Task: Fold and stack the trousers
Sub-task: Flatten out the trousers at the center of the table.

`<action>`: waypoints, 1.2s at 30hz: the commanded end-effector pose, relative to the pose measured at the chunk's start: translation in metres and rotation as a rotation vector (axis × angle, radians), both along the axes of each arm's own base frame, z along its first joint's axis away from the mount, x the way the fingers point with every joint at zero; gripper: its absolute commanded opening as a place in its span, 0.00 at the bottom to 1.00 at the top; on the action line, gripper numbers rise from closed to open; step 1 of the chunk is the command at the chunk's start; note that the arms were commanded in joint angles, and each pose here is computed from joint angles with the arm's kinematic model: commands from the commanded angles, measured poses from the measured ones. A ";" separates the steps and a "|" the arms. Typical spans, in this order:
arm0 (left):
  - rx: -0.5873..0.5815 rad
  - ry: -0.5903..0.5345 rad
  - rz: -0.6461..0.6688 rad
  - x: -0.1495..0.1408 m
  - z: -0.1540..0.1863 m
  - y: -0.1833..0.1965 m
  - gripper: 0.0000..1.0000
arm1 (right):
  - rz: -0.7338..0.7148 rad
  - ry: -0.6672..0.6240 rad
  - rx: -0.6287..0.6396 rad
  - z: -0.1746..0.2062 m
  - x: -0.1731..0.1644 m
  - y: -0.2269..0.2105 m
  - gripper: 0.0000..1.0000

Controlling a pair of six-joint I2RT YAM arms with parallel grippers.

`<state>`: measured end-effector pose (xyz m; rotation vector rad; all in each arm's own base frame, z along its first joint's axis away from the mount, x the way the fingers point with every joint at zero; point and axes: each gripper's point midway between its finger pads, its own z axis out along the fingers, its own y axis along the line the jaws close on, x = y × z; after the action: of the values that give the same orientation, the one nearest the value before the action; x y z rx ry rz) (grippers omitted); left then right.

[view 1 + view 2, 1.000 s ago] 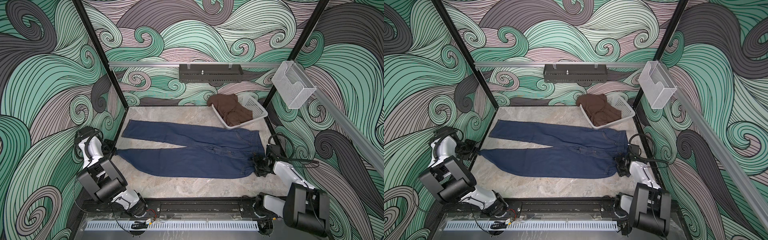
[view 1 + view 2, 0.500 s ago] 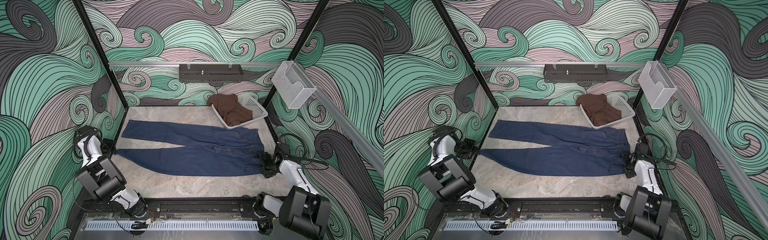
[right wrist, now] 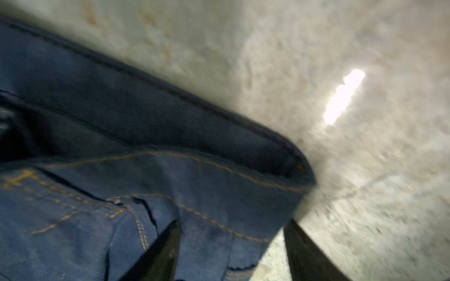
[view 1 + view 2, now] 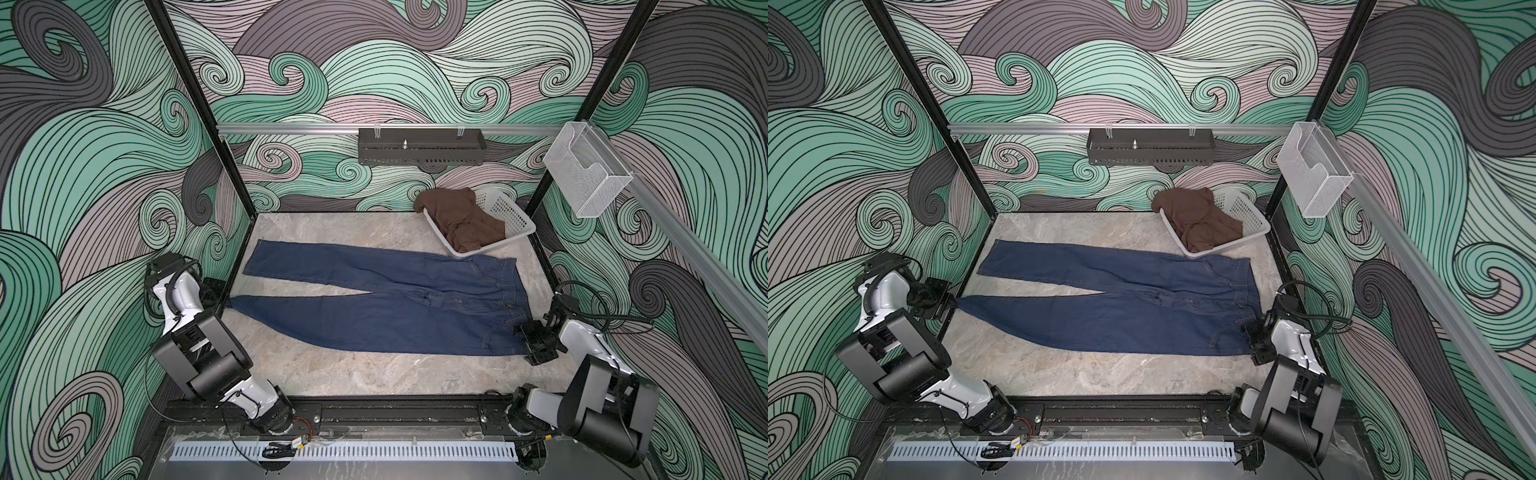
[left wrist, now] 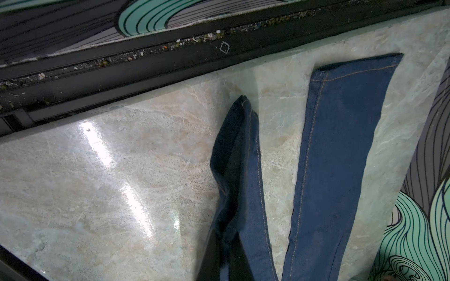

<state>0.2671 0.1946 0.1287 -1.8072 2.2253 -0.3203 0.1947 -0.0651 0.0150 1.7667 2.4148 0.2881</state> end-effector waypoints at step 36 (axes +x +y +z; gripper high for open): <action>0.018 -0.203 0.036 0.023 0.111 0.019 0.00 | -0.021 -0.401 0.140 0.174 0.087 0.015 0.00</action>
<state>0.3125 0.2119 0.2413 -1.7014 2.0460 -0.5021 0.3078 -0.0569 0.2182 1.5090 2.0713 0.7683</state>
